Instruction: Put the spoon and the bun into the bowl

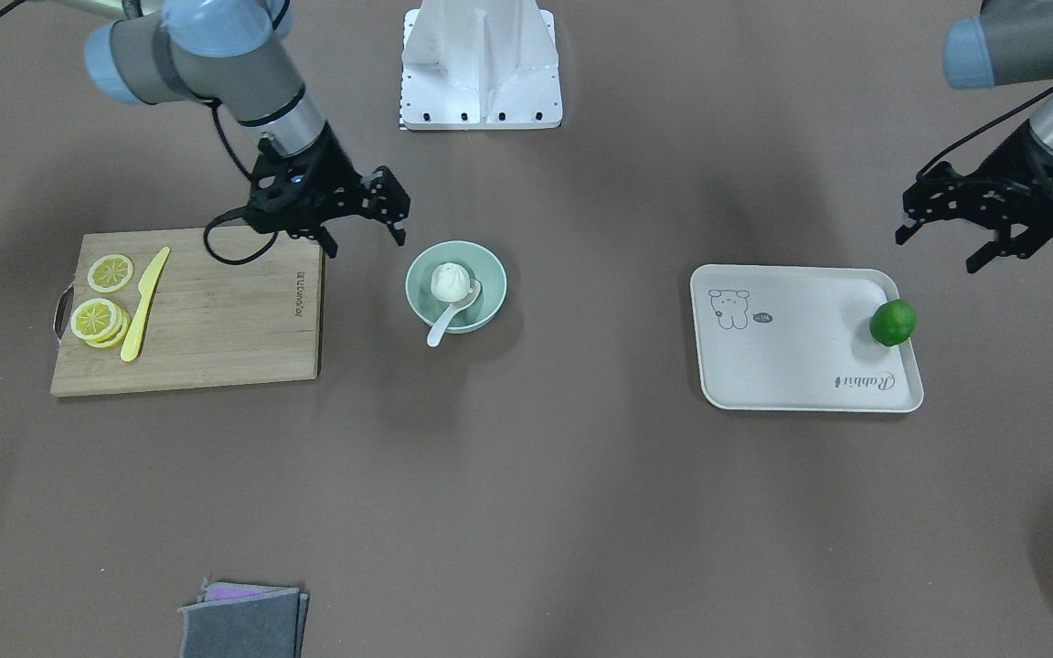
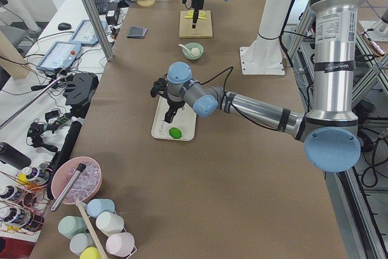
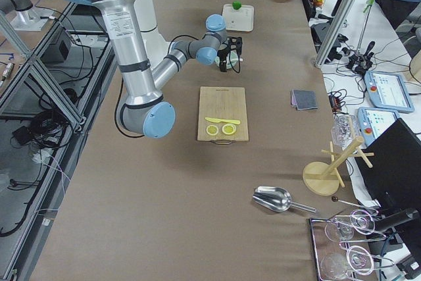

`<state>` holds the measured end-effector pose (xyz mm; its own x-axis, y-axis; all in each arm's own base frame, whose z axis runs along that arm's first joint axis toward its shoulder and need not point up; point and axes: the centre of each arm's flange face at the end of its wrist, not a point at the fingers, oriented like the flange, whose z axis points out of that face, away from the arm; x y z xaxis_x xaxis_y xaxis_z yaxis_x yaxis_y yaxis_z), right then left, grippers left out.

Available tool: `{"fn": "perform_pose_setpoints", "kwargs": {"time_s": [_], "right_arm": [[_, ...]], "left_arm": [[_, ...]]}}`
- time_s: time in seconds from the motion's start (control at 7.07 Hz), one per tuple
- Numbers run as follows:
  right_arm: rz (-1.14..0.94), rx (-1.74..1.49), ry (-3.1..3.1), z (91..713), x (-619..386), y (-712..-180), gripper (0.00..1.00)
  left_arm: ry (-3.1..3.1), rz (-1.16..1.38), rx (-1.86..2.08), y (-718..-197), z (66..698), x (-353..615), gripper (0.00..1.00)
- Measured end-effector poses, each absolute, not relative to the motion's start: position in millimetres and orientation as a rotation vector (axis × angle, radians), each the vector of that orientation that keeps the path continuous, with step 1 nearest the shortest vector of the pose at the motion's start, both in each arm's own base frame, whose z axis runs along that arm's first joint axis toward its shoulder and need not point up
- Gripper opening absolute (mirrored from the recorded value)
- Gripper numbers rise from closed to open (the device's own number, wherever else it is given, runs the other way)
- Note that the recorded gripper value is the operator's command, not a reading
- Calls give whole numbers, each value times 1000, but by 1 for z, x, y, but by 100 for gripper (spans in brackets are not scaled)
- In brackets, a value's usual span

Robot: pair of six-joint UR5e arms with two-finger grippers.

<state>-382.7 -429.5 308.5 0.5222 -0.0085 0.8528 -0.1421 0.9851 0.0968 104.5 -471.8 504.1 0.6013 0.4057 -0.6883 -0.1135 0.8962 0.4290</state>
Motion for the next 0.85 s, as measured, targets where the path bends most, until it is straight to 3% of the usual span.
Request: {"fn": "perform_pose_setpoints", "kwargs": {"time_s": [0.42,0.85], "right_arm": [[-107,196,-897,447,-201,-467,100],[-242,240,-826,588,-45,-477,100]], "left_arm": [[761,333,344,-461,568,6,98],[731,320,246,-432,611,-29,98]]}}
